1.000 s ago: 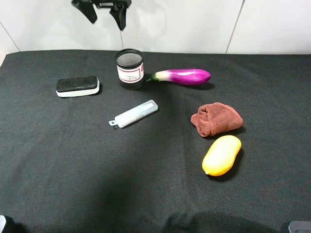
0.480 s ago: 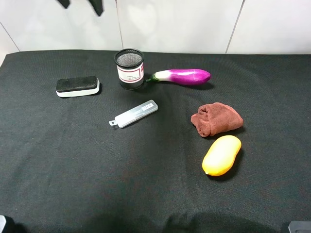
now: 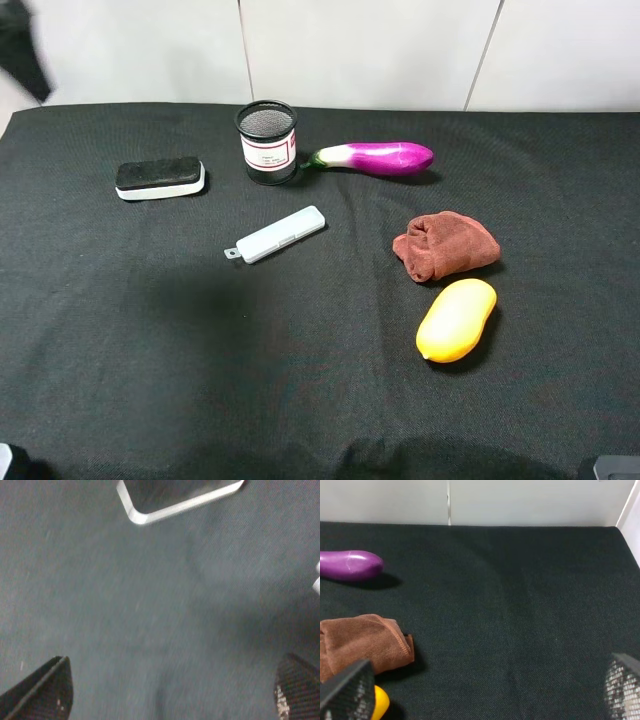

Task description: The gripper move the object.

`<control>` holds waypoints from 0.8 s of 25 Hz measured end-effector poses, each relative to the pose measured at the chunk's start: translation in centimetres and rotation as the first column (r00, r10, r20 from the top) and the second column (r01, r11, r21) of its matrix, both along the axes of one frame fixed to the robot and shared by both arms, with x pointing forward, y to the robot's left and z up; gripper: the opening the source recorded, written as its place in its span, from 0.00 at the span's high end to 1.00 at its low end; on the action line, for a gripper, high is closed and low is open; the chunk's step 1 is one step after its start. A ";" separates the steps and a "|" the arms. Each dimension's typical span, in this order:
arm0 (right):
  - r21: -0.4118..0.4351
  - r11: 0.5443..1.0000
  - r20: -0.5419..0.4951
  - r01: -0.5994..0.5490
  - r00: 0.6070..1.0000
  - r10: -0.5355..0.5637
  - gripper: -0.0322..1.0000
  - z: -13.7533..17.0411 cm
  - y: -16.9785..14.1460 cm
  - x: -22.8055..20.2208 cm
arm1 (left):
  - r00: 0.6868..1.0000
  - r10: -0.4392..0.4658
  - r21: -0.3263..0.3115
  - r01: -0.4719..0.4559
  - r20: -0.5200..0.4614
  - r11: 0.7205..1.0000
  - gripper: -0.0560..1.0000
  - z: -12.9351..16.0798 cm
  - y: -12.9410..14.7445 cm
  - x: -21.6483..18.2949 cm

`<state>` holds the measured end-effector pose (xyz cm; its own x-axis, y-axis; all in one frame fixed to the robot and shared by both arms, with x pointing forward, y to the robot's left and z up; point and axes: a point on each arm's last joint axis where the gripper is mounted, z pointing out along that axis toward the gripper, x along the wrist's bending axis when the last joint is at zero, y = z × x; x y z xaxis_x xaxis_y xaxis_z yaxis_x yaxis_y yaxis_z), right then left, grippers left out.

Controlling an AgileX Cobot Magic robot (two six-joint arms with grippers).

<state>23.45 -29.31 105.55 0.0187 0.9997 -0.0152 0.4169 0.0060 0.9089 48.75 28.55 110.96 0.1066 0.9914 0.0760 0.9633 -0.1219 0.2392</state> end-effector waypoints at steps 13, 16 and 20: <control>0.000 1.000 0.000 0.000 1.000 0.000 0.30 0.0 0.0 0.0 | 0.939 0.233 -0.025 -0.235 0.254 0.972 0.15 -1.8 3.0 -17.4; 0.000 1.000 0.000 0.000 1.000 0.000 0.30 0.0 0.0 0.0 | 0.930 0.225 -0.039 -0.224 0.292 0.974 0.15 -3.7 2.8 -20.0; 0.000 1.000 0.000 0.000 1.000 0.000 0.30 0.0 0.0 0.0 | 0.923 0.191 -0.058 -0.182 0.335 0.982 0.15 -6.1 2.6 -22.2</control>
